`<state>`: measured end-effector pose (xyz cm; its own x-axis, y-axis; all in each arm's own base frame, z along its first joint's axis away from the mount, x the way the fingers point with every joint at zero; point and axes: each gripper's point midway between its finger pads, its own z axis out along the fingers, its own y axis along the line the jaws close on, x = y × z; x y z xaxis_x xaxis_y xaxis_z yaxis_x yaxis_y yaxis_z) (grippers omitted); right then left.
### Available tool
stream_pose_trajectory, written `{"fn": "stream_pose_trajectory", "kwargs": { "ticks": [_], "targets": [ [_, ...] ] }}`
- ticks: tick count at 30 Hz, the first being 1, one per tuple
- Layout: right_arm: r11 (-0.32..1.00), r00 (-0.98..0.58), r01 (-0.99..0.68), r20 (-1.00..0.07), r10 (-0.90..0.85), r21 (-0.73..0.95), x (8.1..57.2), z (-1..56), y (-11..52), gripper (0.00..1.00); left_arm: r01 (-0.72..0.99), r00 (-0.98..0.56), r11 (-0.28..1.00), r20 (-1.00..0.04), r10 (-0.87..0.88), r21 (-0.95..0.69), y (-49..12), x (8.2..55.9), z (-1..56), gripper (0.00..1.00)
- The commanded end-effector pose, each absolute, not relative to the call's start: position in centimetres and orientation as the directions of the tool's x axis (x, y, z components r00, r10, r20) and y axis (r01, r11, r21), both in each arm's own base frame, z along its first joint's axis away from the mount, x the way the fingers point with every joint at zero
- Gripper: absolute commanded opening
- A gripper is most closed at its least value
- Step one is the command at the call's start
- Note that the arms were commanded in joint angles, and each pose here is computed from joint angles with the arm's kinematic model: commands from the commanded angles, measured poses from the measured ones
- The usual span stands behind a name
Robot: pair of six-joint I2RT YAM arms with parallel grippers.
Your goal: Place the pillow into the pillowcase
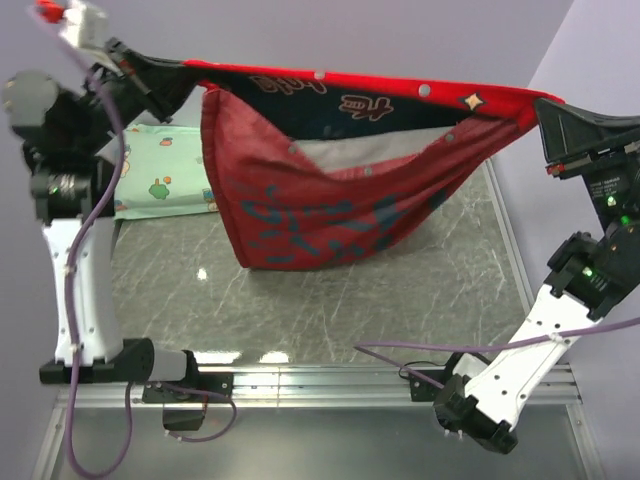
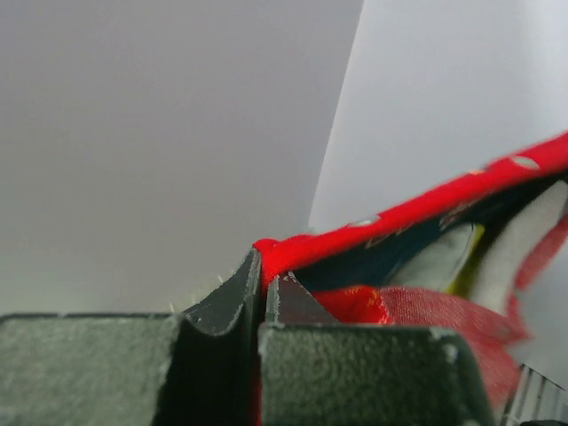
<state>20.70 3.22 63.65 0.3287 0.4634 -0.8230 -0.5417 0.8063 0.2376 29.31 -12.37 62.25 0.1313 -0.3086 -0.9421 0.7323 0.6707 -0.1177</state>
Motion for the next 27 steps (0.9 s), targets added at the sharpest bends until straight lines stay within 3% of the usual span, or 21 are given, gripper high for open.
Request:
{"fn": "stream_pose_trajectory", "kwargs": {
  "ticks": [1,4,8,11,12,14,16,17,19,26,27],
  "targets": [
    [0.846,0.462,-0.49,-0.761,0.456,0.21,20.5,66.7,1.5,0.0,0.665,0.242,0.744,-0.924,-0.297,-0.065,-10.7,29.6,64.1,0.0],
    [0.845,0.48,-0.491,-0.744,0.464,0.21,20.2,67.0,1.5,0.0,0.635,0.313,0.77,-0.891,-0.329,-0.061,-10.0,28.9,65.7,0.0],
    [0.867,0.518,-0.451,-0.729,0.447,0.211,21.1,67.1,0.0,0.0,0.663,0.26,0.74,-0.892,-0.369,-0.113,-10.6,31.8,64.4,0.0],
    [0.875,0.505,-0.401,-0.731,0.459,0.272,24.6,65.8,-2.3,0.0,0.682,0.205,0.724,-0.921,-0.33,-0.108,-12.8,37.2,62.0,0.0],
    [0.881,0.504,-0.384,-0.737,0.45,0.276,25.7,65.3,-3.0,0.0,0.687,0.125,0.706,-0.931,-0.344,-0.169,-13.3,41.4,59.3,0.0],
    [0.875,0.501,-0.379,-0.728,0.468,0.302,28.1,64.7,-4.1,0.0,0.751,0.105,0.636,-0.918,-0.382,-0.179,-15.0,43.1,60.0,0.0],
    [0.881,0.516,-0.353,-0.72,0.463,0.314,30.2,64.8,-5.5,0.0,0.74,0.039,0.626,-0.913,-0.407,-0.247,-16.0,48.5,57.2,0.0],
    [0.883,0.523,-0.346,-0.717,0.462,0.317,30.7,65.1,-6.0,0.0,0.76,0.106,0.616,-0.897,-0.429,-0.205,-16.7,48.2,59.6,0.01],
    [0.89,0.556,-0.337,-0.698,0.451,0.307,31.2,66.3,-6.9,0.0,0.755,0.143,0.625,-0.879,-0.454,-0.199,-17.2,50.5,59.3,0.0],
    [0.925,0.722,-0.307,-0.579,0.379,0.223,29.7,74.2,-8.6,0.0,0.653,0.567,0.751,-0.597,-0.567,-0.094,-13.8,49.3,68.0,0.0],
    [0.941,0.787,-0.297,-0.517,0.337,0.161,26.5,77.8,-7.5,0.0,0.623,0.621,0.775,-0.536,-0.572,-0.105,-12.9,49.7,68.6,0.0]
  ]
}}
